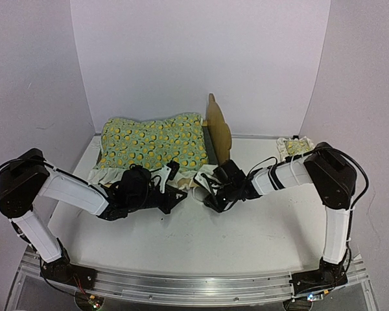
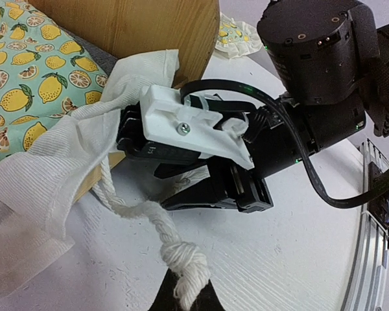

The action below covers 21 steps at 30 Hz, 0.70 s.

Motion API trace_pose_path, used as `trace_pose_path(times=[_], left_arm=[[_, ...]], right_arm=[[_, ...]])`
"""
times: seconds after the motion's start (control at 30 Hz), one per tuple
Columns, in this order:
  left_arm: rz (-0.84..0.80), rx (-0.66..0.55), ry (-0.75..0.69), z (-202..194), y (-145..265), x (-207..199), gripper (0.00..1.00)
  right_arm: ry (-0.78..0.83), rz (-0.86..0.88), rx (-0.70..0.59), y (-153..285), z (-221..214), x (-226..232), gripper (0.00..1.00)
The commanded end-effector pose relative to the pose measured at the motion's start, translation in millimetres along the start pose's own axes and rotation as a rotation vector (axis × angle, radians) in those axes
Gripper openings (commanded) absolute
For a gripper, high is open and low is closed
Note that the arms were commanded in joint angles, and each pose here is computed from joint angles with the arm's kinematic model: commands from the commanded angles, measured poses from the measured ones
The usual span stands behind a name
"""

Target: Set up the pet bed

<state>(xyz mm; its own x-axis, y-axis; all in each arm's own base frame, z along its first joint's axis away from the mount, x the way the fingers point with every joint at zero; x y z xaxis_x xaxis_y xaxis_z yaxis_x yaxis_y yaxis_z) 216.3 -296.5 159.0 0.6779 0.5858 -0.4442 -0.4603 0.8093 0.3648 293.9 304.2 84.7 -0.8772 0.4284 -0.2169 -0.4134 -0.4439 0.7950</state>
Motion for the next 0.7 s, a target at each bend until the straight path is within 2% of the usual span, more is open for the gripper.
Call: trace_pose_path(times=[0.0, 0.1, 0.37, 0.67], left_arm=[[-0.100, -0.045, 0.001, 19, 3, -15, 0.00], [-0.137, -0.034, -0.010, 22, -5, -20, 0.00], [-0.264, -0.039, -0.105, 37, -43, -59, 0.00], [-0.427, -0.070, -0.161, 63, -103, -97, 0.00]], right_arm=[[-0.005, 0.031, -0.049, 15, -10, 8, 0.28], [-0.039, 0.013, -0.055, 19, -15, 9, 0.01], [-0.377, -0.296, -0.141, 72, -25, -7, 0.00], [-0.546, -0.353, -0.210, 100, -43, -5, 0.00]])
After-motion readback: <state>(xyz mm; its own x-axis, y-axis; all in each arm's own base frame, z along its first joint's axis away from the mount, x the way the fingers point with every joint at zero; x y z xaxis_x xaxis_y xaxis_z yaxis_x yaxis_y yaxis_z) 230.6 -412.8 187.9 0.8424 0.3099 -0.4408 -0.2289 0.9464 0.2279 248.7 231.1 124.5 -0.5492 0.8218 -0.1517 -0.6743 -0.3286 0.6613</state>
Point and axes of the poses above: each gripper's point midway between its finger pads, its own y axis back along the fingers, its own x axis along the line the jaws close on, z = x × y, the point moved 10 cm from there along y, back along the fingers, and after that the axes turned 9 degrees about y, right-handed, at the moved point
